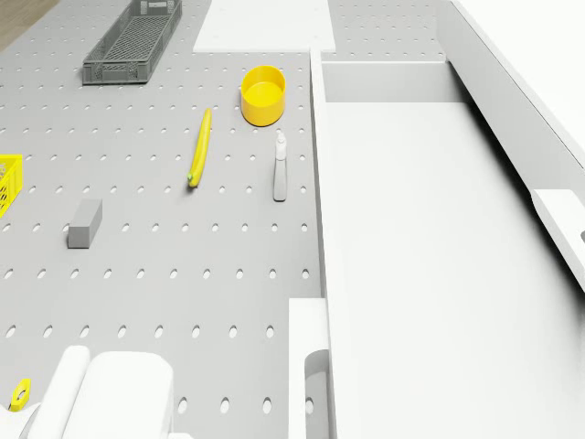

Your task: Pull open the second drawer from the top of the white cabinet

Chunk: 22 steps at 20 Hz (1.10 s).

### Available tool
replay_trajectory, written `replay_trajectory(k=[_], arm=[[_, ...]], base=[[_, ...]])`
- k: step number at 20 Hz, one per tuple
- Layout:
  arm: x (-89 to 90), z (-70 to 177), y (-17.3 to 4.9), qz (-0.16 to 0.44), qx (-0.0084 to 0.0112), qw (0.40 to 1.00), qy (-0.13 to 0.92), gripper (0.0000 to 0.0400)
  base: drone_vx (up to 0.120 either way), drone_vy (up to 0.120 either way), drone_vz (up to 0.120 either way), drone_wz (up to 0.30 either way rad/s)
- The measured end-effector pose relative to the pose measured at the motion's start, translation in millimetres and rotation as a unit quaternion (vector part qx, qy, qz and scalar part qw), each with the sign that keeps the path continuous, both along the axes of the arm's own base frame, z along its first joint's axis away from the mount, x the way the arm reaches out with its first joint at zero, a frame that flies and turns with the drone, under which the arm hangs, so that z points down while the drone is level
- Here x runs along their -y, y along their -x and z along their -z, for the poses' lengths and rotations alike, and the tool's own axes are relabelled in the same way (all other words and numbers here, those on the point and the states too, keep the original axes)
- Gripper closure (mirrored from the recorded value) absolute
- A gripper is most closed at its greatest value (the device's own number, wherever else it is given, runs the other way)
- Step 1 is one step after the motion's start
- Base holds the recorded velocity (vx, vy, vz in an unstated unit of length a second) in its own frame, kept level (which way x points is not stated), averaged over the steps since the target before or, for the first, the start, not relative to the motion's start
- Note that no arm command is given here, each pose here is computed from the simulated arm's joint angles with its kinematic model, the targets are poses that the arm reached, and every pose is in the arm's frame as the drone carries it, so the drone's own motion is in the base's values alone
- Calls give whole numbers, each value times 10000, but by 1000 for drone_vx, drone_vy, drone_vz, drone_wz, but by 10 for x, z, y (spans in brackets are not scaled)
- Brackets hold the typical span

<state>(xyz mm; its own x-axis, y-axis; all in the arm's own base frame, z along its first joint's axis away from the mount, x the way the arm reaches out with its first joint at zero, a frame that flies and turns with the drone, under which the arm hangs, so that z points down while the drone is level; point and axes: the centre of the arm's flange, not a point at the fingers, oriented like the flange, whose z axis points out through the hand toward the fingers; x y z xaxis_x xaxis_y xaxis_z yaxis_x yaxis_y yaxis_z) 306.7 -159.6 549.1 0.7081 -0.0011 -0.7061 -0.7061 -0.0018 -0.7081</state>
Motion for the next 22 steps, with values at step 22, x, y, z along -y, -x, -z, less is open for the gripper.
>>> replay_trajectory(k=[22], arm=[[51, -34, 13, 6, -155, 9999, 3, 102]], base=[[0, -22, 0, 0]])
